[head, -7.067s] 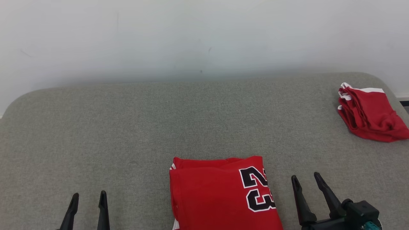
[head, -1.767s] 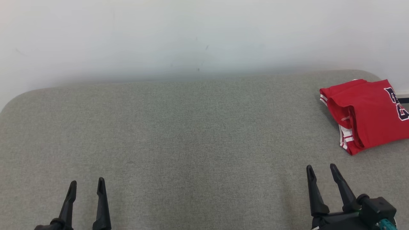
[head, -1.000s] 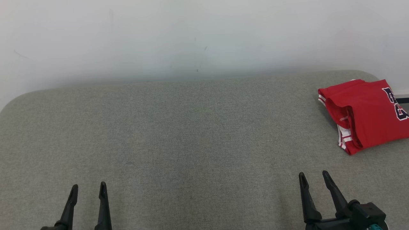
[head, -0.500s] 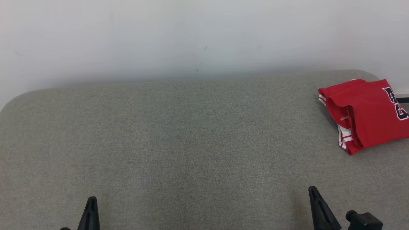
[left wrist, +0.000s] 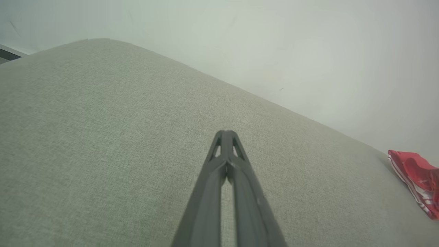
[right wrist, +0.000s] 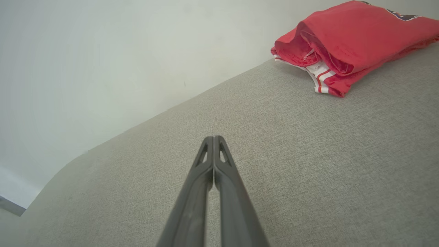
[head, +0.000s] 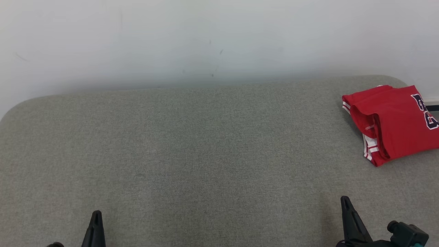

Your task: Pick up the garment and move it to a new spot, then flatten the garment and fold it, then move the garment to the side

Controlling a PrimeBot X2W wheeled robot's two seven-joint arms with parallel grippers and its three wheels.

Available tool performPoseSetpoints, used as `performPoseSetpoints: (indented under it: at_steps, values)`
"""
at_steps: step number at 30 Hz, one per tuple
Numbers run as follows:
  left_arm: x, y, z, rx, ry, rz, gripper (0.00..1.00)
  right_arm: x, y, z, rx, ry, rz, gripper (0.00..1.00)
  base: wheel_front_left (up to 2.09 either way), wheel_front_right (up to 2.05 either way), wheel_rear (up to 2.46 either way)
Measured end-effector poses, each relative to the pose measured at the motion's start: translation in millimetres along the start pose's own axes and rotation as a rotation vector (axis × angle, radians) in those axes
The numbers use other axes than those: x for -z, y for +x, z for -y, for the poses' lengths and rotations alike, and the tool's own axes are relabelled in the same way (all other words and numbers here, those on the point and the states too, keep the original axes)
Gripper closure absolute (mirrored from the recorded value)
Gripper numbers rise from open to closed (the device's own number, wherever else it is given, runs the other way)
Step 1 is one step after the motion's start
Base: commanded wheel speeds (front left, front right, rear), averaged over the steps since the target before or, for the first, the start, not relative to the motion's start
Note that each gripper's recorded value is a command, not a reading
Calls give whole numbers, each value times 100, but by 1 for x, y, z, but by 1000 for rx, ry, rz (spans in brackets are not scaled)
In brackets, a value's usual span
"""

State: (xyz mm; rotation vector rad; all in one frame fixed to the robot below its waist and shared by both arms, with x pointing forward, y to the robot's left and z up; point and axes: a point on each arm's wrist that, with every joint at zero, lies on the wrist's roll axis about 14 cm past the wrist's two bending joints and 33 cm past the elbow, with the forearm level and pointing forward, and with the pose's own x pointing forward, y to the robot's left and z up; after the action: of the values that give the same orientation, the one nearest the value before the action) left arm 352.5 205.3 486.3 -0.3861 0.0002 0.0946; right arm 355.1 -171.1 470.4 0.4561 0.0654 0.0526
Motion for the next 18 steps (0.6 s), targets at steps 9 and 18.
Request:
performPoseSetpoints:
  at_steps: [9, 18]
  values:
    - [1, 4, -1, -15, -147, -18, 100, -5, 4, 6, 30, 141, 5, 100, 0, 0, 0]
    - [2, 9, -2, -25, -303, -37, 100, -9, 7, 10, 51, 282, 11, 100, 0, 0, 0]
